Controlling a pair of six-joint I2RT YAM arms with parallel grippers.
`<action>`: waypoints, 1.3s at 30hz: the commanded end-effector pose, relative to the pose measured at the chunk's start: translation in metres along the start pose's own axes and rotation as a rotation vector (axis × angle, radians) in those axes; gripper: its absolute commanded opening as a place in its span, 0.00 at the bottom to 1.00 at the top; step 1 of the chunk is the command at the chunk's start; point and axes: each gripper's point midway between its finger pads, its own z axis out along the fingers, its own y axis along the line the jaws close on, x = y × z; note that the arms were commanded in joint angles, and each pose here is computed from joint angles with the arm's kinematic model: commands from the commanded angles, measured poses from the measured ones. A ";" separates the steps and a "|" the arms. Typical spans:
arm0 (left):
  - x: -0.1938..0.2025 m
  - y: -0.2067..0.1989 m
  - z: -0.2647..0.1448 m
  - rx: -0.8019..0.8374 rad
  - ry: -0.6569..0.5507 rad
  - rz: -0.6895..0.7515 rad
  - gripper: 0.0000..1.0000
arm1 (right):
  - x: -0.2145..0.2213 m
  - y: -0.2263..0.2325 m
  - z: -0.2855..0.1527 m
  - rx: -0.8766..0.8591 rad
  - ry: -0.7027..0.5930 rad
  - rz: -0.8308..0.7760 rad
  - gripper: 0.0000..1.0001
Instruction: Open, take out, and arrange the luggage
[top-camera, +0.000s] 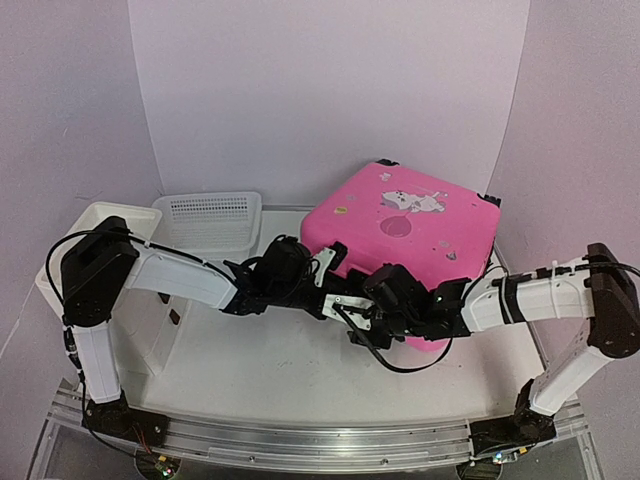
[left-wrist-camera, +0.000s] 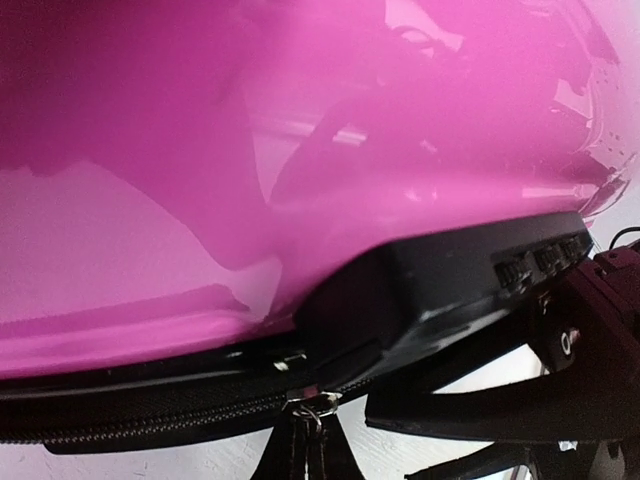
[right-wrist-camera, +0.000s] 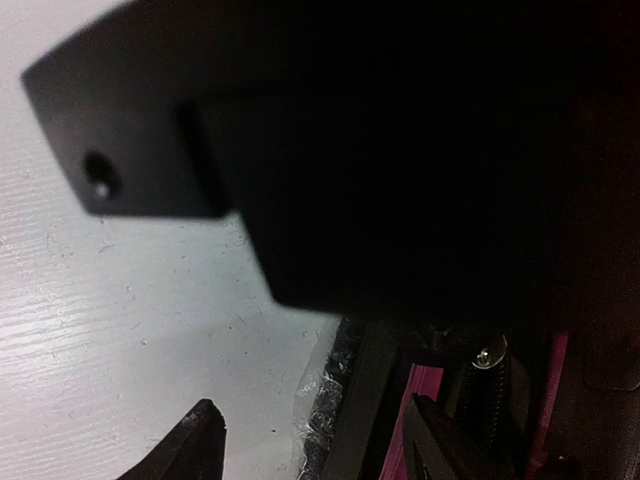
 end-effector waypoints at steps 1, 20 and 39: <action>0.013 0.009 -0.013 -0.005 0.050 -0.056 0.00 | 0.024 -0.027 0.008 0.144 0.069 0.059 0.61; 0.006 0.060 -0.054 -0.198 -0.010 -0.002 0.00 | 0.087 -0.046 0.005 0.357 0.290 -0.041 0.34; -0.050 0.194 -0.112 -0.592 -0.032 0.042 0.00 | 0.132 -0.028 -0.048 0.294 0.350 0.245 0.10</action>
